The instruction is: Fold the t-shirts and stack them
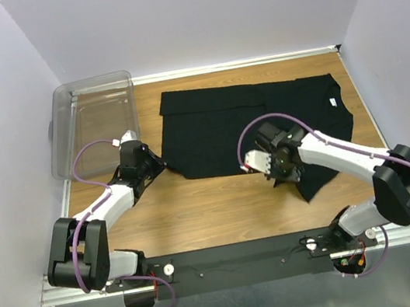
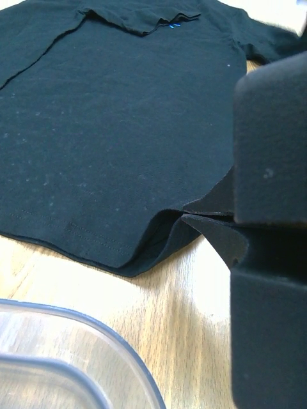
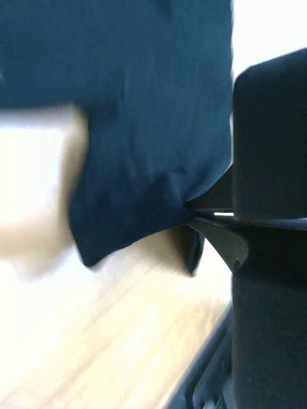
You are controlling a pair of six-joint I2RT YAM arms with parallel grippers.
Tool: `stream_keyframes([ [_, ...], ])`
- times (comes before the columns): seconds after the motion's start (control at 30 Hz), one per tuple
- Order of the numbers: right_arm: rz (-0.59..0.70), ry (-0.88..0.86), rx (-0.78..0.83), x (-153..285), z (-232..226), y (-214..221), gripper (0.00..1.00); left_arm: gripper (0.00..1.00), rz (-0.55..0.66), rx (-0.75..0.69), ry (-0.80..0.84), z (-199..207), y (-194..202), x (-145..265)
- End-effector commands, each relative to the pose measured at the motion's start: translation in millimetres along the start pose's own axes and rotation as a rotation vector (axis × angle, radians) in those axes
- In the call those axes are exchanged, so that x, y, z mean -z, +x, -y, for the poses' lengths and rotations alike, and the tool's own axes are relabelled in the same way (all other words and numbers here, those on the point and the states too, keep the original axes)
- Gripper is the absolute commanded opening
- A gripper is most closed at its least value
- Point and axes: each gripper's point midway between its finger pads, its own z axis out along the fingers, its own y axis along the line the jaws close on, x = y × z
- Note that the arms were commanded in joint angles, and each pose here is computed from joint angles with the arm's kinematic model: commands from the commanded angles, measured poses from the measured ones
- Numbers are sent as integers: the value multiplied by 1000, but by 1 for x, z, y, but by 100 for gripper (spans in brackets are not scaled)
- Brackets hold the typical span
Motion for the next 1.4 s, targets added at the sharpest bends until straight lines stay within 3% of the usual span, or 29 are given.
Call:
stream_keyframes([
  [0.0,33,197,80,34,57,-30,6,0,5,-21,32,7,-6,1],
  [0.13,46,364,56,41,119,-79,14,0,1,-30,23,7,-8,-5],
  [0.17,60,402,39,44,132,-89,36,0,-2,-32,22,7,-8,-6],
  [0.23,97,460,-46,50,160,-113,66,0,-6,-41,17,7,-9,-9],
  [0.37,196,511,-213,68,189,-121,76,0,-6,-53,22,9,-12,-12],
  [0.47,331,398,-279,77,182,-111,74,0,-2,-52,38,12,-13,-12],
  [0.53,404,195,-159,69,141,-108,72,0,4,-51,47,14,-14,-10],
  [0.63,377,49,-51,41,83,-77,68,0,12,-51,61,17,-16,-7],
  [0.73,302,47,-65,20,72,-51,65,0,10,-52,65,17,-14,-6],
  [1.07,212,61,-114,-17,81,-40,64,0,-8,-50,60,11,-6,-6],
  [1.37,196,94,-132,-21,87,-38,59,0,-14,-54,59,10,-4,-6],
])
